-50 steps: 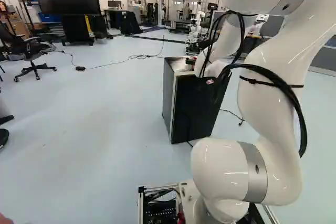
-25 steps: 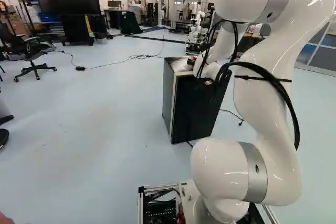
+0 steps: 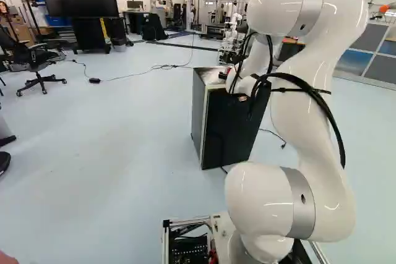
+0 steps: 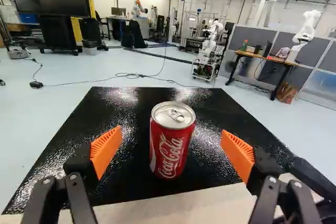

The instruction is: Grab a drink from the fridge

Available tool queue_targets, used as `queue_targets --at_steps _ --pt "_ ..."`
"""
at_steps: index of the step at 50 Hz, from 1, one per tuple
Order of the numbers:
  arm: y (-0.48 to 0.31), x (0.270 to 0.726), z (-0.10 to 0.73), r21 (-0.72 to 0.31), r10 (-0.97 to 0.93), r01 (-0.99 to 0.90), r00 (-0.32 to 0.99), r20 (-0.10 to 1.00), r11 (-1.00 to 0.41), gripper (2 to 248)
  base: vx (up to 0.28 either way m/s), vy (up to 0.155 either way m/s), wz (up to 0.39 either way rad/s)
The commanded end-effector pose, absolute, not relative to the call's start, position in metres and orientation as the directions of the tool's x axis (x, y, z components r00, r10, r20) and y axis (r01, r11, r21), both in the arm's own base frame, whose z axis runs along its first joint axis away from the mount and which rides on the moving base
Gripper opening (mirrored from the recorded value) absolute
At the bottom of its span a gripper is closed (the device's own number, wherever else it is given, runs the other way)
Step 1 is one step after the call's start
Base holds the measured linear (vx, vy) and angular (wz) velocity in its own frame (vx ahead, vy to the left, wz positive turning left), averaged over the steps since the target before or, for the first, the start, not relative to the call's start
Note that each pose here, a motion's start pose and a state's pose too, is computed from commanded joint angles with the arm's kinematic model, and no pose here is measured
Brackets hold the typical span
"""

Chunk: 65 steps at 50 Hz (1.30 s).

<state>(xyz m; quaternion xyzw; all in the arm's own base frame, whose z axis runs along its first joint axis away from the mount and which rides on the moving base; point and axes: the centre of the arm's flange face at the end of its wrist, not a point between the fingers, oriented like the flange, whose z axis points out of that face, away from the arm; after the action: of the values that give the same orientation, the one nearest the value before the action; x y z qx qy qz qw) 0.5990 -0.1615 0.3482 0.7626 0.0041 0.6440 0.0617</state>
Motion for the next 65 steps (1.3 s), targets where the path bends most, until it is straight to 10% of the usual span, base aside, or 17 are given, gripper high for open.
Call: queue_targets --at_steps 20,21,25,26,30,31,36,65 --pt "-0.165 0.610 0.346 0.101 0.088 -0.074 0.162 0.983 -0.992 239 0.000 0.000 0.000" --pt "-0.165 0.610 0.346 0.101 0.088 -0.074 0.162 0.983 -0.992 201 0.000 0.000 0.000" --pt "-0.165 0.610 0.346 0.101 0.088 -0.074 0.162 0.983 -0.992 201 0.000 0.000 0.000" --pt "-0.165 0.610 0.346 0.101 0.088 -0.074 0.162 0.983 -0.992 163 0.000 0.000 0.000" --pt "-0.165 0.610 0.346 0.101 0.088 -0.074 0.162 0.983 -0.992 163 0.000 0.000 0.000" --pt "-0.165 0.610 0.346 0.101 0.088 -0.074 0.162 0.983 -0.992 125 0.000 0.000 0.000" --pt "-0.165 0.610 0.347 0.102 0.089 -0.074 0.160 0.983 -0.992 99 0.000 0.000 0.000" --pt "-0.164 0.609 0.379 0.112 0.103 -0.079 0.114 0.988 -0.991 99 0.000 0.000 0.000"
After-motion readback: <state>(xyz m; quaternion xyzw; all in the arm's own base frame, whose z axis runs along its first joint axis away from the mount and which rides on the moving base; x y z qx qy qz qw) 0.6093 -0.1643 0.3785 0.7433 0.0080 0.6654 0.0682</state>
